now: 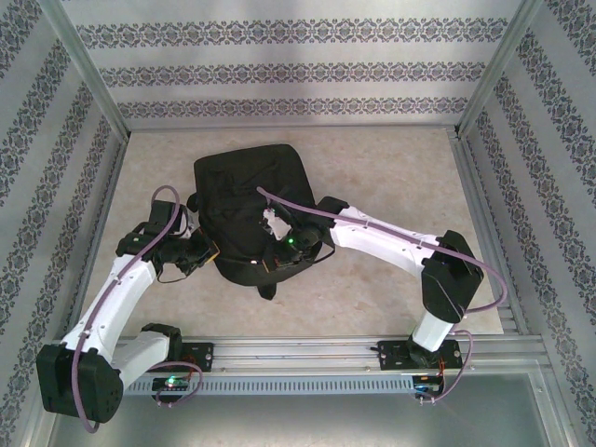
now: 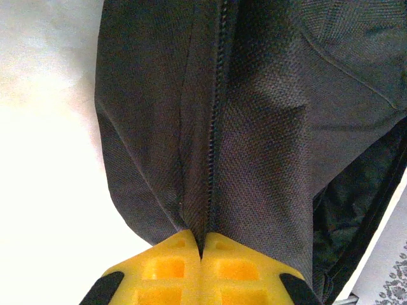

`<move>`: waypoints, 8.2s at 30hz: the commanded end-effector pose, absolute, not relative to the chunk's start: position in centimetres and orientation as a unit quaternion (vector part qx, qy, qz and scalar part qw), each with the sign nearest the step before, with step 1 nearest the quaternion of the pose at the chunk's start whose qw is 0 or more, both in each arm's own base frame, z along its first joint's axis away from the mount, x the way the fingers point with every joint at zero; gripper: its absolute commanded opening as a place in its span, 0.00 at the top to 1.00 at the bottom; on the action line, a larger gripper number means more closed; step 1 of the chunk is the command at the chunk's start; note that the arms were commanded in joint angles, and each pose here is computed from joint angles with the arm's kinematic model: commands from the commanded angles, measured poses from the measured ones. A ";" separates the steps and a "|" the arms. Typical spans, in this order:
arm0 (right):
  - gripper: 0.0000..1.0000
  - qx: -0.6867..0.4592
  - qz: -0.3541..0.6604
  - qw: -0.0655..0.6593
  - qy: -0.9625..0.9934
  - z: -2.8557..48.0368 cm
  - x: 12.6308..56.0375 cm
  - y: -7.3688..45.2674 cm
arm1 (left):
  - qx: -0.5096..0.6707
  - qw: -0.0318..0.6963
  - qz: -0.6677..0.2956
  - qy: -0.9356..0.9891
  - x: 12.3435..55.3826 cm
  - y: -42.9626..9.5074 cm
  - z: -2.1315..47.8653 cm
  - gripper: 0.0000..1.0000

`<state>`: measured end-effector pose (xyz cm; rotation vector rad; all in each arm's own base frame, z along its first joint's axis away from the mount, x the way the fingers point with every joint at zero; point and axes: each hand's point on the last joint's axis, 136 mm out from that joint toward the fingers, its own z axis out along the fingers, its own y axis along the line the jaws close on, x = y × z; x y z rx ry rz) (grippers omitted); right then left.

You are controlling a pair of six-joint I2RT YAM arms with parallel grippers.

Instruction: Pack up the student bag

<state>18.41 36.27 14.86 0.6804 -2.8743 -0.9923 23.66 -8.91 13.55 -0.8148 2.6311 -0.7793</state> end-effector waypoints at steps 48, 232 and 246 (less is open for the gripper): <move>1.00 0.146 -0.468 0.036 -0.871 15.8 22.4 47.6 | -0.389 0.126 -0.233 0.882 24.1 -6.7 11.9 0.65; 0.02 0.017 0.087 -0.564 -0.821 20.6 36.1 3.8 | -0.018 0.616 0.081 0.783 32.9 -1.6 19.8 0.00; 0.02 -0.047 -0.002 -0.647 -0.761 12.1 36.1 -1.2 | -0.089 0.631 0.035 0.770 36.0 3.7 10.7 0.00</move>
